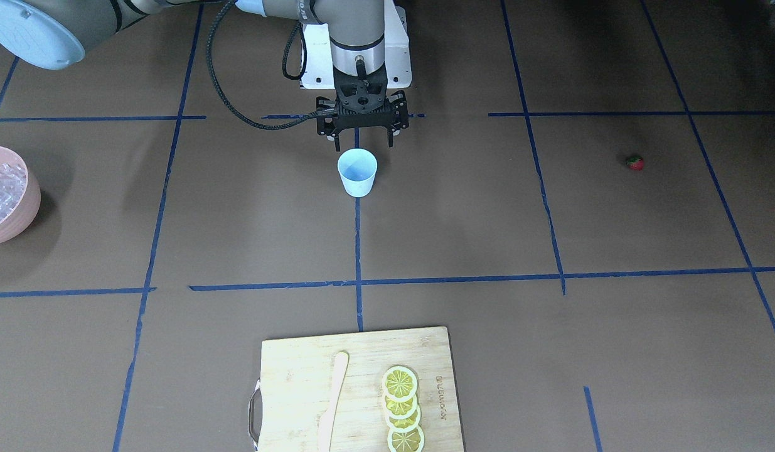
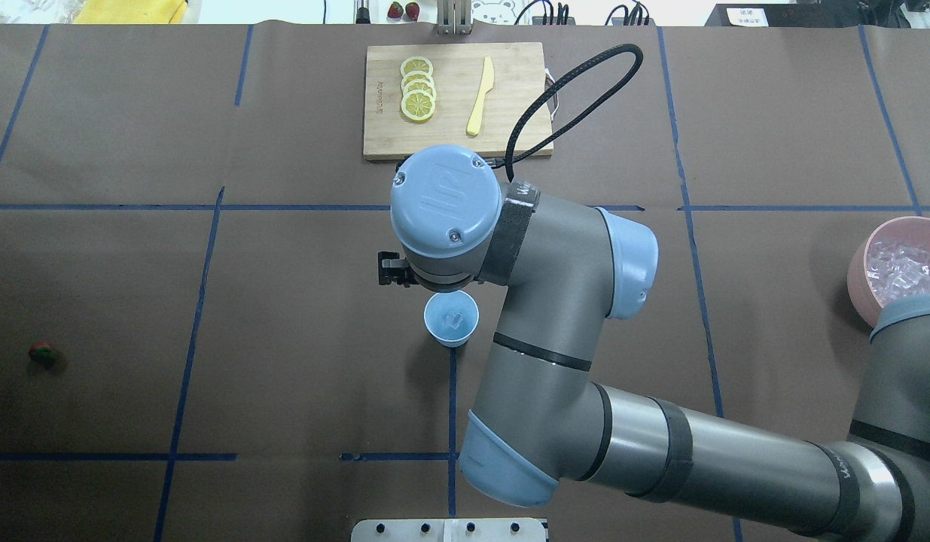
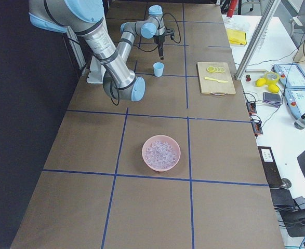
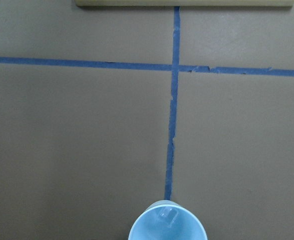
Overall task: Put ice and strawberries in cup
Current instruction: 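Move the right gripper back to the pink bowl, then lower the right gripper into the bowl of ice cubes, then grasp another ice cube with the right gripper and lift it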
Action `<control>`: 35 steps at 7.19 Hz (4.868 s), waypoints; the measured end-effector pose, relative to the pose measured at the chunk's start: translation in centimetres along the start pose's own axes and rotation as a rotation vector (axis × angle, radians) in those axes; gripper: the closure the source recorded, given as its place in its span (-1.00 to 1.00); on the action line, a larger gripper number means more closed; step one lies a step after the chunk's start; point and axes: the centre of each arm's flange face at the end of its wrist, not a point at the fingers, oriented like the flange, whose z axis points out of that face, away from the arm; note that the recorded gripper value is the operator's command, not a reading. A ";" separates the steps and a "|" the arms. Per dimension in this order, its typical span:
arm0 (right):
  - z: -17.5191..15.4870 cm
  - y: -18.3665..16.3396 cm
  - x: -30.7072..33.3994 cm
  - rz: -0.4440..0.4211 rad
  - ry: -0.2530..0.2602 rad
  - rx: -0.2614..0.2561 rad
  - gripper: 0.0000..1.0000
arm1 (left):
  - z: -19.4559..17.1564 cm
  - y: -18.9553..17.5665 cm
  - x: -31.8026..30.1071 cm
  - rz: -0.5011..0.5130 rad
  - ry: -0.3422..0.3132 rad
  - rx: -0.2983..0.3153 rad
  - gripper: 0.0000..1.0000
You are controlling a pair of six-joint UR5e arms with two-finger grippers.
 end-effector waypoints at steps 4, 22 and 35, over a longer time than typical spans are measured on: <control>-3.5 -3.8 17.1 -0.149 -0.016 -0.009 -0.97 | 0.4 0.3 -0.5 -0.003 0.000 -0.002 -1.00; 3.4 0.2 65.8 -0.497 -0.008 -0.108 -0.82 | 0.3 0.8 -0.3 -0.005 0.001 0.000 -1.00; 6.5 1.3 65.4 -0.529 0.013 -0.168 0.88 | 0.3 0.8 -0.3 -0.006 0.001 0.000 -1.00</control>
